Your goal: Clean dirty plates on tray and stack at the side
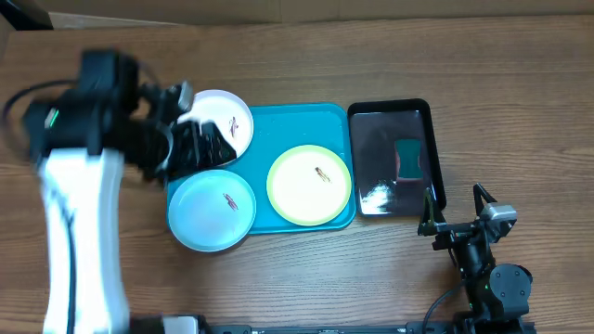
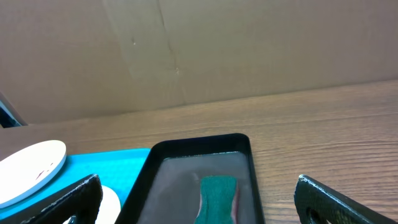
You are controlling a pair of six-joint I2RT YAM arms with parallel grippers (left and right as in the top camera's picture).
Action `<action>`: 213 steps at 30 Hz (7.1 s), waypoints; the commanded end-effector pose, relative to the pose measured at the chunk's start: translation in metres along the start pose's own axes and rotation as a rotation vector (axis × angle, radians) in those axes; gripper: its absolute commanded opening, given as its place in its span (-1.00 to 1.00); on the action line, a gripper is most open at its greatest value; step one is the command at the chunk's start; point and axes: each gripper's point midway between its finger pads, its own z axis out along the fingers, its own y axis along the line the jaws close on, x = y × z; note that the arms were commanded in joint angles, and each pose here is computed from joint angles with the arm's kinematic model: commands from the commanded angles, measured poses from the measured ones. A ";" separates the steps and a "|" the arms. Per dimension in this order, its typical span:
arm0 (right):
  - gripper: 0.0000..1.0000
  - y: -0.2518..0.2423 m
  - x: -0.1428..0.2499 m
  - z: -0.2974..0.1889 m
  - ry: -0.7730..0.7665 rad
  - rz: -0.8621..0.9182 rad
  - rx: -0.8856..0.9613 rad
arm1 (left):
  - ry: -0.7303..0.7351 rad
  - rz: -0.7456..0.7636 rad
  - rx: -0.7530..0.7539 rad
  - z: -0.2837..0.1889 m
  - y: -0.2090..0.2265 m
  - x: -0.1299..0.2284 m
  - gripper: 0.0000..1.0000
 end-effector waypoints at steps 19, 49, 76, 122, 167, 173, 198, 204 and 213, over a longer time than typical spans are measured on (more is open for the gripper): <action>1.00 -0.003 0.001 0.000 -0.008 -0.004 0.012 | 0.209 0.102 -0.411 0.085 -0.001 0.021 -0.32; 1.00 -0.003 0.001 0.000 -0.008 -0.004 0.012 | 0.110 -0.156 -0.523 0.116 0.017 0.018 -0.18; 1.00 -0.003 0.001 0.000 -0.008 -0.004 0.012 | 0.035 -0.338 -0.482 0.223 0.057 0.033 -0.23; 1.00 -0.003 0.001 0.000 -0.008 -0.004 0.012 | -0.072 -0.290 -0.555 0.244 0.072 0.036 -0.52; 1.00 -0.003 0.001 0.000 -0.008 -0.004 0.012 | -0.119 -0.285 -0.561 0.251 0.084 0.032 -0.92; 1.00 -0.003 0.001 0.000 -0.008 -0.004 0.012 | -0.128 -0.283 -0.557 0.254 0.085 0.031 -0.59; 1.00 0.004 0.001 0.000 -0.003 0.005 -0.028 | -0.154 -0.277 -0.544 0.259 0.088 0.027 -0.92; 1.00 0.022 -0.009 -0.004 0.014 0.108 -0.117 | -0.156 -0.277 -0.542 0.259 0.087 0.027 -0.92; 1.00 0.029 -0.091 -0.007 0.174 0.124 -0.016 | -0.158 -0.277 -0.540 0.259 0.087 0.026 -0.92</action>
